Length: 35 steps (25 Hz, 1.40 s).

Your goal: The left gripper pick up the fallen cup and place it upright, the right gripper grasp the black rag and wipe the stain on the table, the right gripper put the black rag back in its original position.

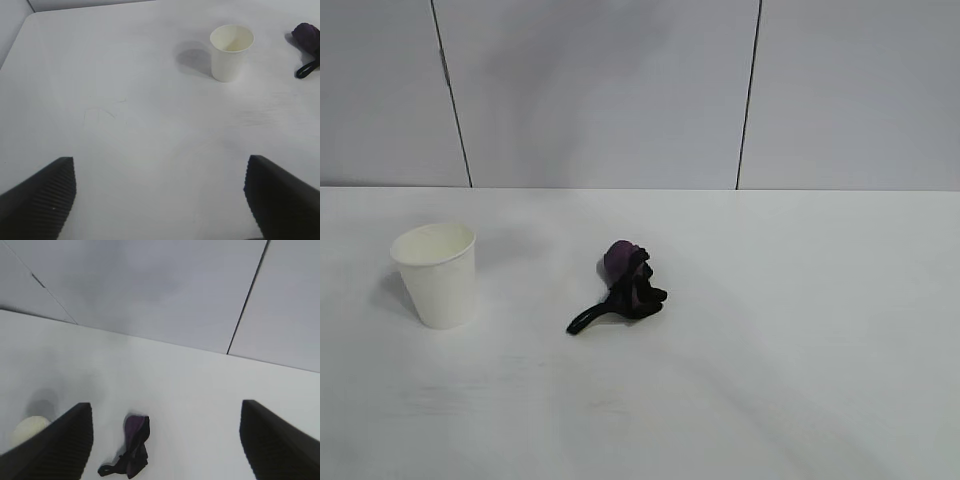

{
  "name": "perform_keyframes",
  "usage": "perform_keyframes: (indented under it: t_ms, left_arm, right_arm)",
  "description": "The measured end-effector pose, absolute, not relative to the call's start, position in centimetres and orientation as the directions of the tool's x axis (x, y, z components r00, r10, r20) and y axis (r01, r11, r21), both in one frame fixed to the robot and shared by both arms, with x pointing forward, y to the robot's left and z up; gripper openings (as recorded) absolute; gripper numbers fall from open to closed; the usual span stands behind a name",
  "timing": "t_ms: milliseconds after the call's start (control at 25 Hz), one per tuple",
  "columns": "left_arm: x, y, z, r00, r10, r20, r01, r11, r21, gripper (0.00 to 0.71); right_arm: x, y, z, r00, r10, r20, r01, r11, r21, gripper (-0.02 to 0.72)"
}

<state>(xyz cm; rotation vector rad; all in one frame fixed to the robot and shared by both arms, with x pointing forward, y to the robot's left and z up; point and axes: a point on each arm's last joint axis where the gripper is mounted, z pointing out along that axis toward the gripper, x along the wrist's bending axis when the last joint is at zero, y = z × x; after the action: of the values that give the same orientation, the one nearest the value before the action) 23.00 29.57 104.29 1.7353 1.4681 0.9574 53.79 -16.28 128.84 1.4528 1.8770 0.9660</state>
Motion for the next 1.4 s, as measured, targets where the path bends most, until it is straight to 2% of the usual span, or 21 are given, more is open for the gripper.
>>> perform_keyframes:
  t_ms: [280, 560, 840, 1280, 1400]
  left_arm:
    - [23.0, 29.6, 104.3, 0.101, 0.988, 0.114, 0.503, -0.15, 0.851, 0.66]
    - [23.0, 29.6, 104.3, 0.101, 0.988, 0.114, 0.503, -0.15, 0.851, 0.66]
    - [23.0, 29.6, 104.3, 0.101, 0.988, 0.114, 0.503, -0.15, 0.851, 0.66]
    - [23.0, 29.6, 104.3, 0.101, 0.988, 0.114, 0.503, -0.15, 0.851, 0.66]
    - [23.0, 29.6, 104.3, 0.101, 0.988, 0.114, 0.503, -0.15, 0.851, 0.66]
  right_arm:
    - [47.1, -19.8, 134.2, -0.254, 0.967, 0.012, 0.41, 0.097, 0.907, 0.559]
    - [41.6, -22.8, 136.5, -0.251, 0.968, 0.017, 0.319, 0.066, 0.945, 0.559]
    - [35.0, -26.5, 134.5, -0.221, 0.975, -0.003, 0.32, 0.075, 0.945, 0.559]
    - [25.6, -31.7, 126.7, -0.164, 0.986, 0.037, 0.336, 0.02, 0.942, 0.559]
    - [24.7, -32.1, 124.8, -0.092, 0.996, -0.008, 0.354, 0.04, 0.934, 0.559]
